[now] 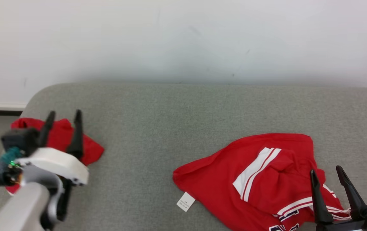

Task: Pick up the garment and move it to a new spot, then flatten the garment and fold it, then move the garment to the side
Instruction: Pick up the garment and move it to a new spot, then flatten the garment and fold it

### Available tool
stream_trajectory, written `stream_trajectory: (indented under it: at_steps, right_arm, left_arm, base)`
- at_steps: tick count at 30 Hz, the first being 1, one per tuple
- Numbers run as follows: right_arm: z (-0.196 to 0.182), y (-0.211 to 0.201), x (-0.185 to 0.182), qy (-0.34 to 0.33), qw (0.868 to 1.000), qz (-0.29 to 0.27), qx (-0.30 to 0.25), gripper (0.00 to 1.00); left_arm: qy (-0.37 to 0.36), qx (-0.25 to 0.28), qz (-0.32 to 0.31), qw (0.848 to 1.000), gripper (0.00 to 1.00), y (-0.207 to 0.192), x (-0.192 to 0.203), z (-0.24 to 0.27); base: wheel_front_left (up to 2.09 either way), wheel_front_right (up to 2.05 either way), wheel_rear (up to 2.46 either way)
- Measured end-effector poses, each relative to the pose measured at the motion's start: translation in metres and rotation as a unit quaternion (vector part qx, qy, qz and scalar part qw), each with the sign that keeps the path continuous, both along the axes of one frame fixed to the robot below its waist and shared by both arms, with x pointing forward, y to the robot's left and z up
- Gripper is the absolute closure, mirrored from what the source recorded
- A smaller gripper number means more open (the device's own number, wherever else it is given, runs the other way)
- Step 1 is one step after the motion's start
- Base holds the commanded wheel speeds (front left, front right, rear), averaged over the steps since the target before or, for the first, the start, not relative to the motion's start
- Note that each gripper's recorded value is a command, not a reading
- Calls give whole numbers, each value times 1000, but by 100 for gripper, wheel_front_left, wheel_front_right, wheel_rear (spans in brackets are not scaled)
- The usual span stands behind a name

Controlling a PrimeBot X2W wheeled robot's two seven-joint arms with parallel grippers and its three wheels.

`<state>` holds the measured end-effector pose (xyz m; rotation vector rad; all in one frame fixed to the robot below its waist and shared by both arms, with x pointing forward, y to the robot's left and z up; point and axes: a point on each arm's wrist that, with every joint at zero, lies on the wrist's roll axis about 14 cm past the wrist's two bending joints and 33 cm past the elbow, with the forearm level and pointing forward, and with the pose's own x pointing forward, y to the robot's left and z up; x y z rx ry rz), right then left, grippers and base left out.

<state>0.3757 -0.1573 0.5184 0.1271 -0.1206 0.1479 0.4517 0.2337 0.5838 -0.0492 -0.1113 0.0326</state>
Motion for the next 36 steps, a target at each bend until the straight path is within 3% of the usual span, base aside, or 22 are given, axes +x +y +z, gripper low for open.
stream_trajectory:
  at_steps: [4, 10, 15, 25, 36]
  right_arm:
    - [14, -5, -8, -21, 1000, -7, -1, 0]
    - [24, -17, -22, -37, 999, -21, -8, 0]
    - [22, -26, -31, -34, 999, -32, -14, 0]
    - [6, -39, -42, -10, 999, -48, -22, 0]
    - [-13, -34, -47, 18, 999, -45, -14, 0]
  left_arm:
    - [-18, -8, -50, 999, 0, -47, -18, 1]
    - [-6, -34, -80, 996, 0, -81, -50, -22]
    - [30, -54, -62, 996, 0, -82, -75, -53]
    - [25, -41, -29, 998, 0, -64, -111, -69]
    - [15, -34, -52, 998, 0, -71, -132, -74]
  base:
    - [0, 0, 0]
    - [0, 0, 0]
    - [0, 0, 0]
    - [0, 0, 0]
    - [0, 0, 0]
